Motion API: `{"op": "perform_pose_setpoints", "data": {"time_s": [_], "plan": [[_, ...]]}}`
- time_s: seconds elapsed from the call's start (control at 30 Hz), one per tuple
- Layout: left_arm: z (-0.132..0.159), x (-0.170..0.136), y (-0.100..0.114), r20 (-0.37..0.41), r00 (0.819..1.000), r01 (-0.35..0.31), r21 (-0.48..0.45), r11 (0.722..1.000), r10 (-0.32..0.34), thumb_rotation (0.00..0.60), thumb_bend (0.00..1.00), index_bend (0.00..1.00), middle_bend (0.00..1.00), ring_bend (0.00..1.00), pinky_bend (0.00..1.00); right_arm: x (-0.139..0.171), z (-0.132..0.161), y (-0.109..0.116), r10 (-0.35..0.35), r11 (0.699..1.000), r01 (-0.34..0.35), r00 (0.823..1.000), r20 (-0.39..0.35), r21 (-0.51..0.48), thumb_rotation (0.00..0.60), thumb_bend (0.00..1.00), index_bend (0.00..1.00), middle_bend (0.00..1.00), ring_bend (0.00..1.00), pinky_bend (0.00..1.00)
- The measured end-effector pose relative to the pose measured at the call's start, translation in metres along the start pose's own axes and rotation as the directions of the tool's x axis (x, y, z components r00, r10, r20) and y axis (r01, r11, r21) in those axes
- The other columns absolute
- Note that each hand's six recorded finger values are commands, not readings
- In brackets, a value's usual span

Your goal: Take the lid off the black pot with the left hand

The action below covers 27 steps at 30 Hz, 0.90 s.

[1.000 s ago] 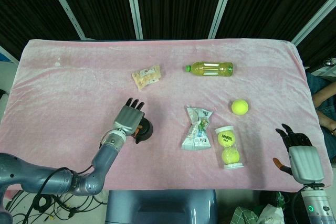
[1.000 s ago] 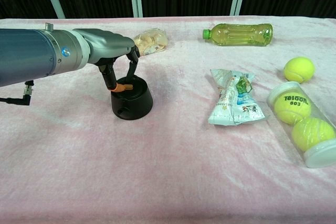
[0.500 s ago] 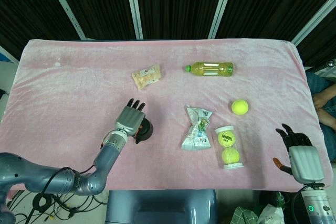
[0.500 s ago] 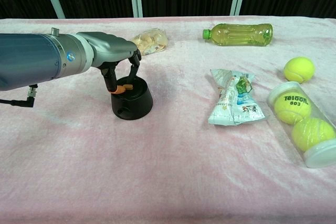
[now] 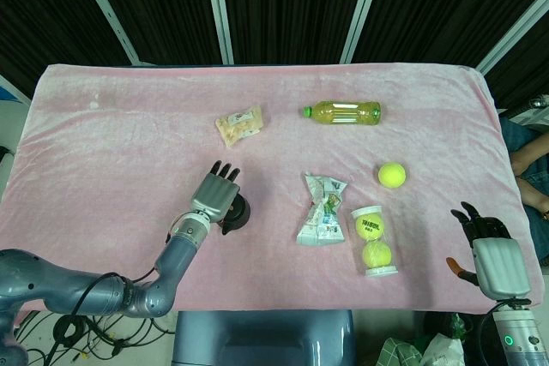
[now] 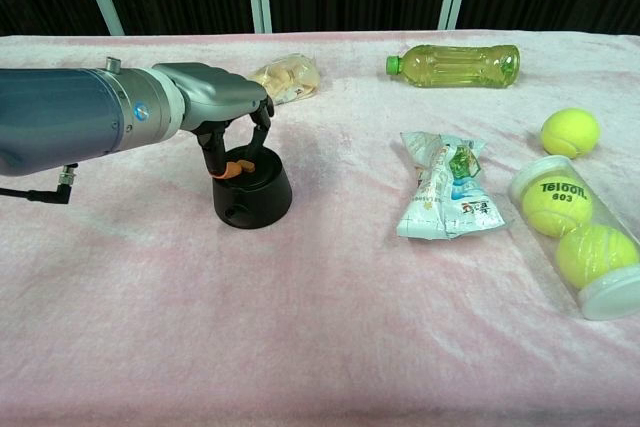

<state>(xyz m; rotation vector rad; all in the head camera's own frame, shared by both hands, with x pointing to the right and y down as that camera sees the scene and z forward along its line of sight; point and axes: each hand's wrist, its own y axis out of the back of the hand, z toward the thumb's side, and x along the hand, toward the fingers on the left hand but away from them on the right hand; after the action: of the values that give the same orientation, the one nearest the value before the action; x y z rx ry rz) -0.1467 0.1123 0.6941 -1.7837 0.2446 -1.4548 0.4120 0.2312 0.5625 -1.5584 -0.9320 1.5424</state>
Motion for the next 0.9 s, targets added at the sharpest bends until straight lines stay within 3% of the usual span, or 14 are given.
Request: {"op": "perform_pose_setpoints", "data": {"time_s": [0.27,0.6,0.9], "plan": [[0.003,-0.002,0.004,0.020,1.000,-0.016,-0.026,1.000,0.016,0.600,0.49,0.59,0.11,0.00,0.00,0.000,0.000,0.000,0.001,1.000,-0.001,1.000,-0.001,-0.003,0.600,0.11,0.19,0.10,0.27,0.22],[-0.002,-0.016,0.032,0.064,0.993,-0.093,-0.143,0.985,0.103,0.600,0.49,0.59,0.12,0.00,0.00,0.001,0.000,-0.001,0.004,1.000,-0.004,1.000,0.001,-0.003,0.600,0.11,0.19,0.10,0.27,0.22],[-0.043,-0.036,0.044,0.016,0.992,-0.120,-0.120,0.986,0.123,0.600,0.49,0.59,0.12,0.00,0.00,0.000,0.000,-0.001,0.008,1.000,-0.008,1.000,0.004,-0.005,0.600,0.11,0.19,0.10,0.27,0.22]]}}
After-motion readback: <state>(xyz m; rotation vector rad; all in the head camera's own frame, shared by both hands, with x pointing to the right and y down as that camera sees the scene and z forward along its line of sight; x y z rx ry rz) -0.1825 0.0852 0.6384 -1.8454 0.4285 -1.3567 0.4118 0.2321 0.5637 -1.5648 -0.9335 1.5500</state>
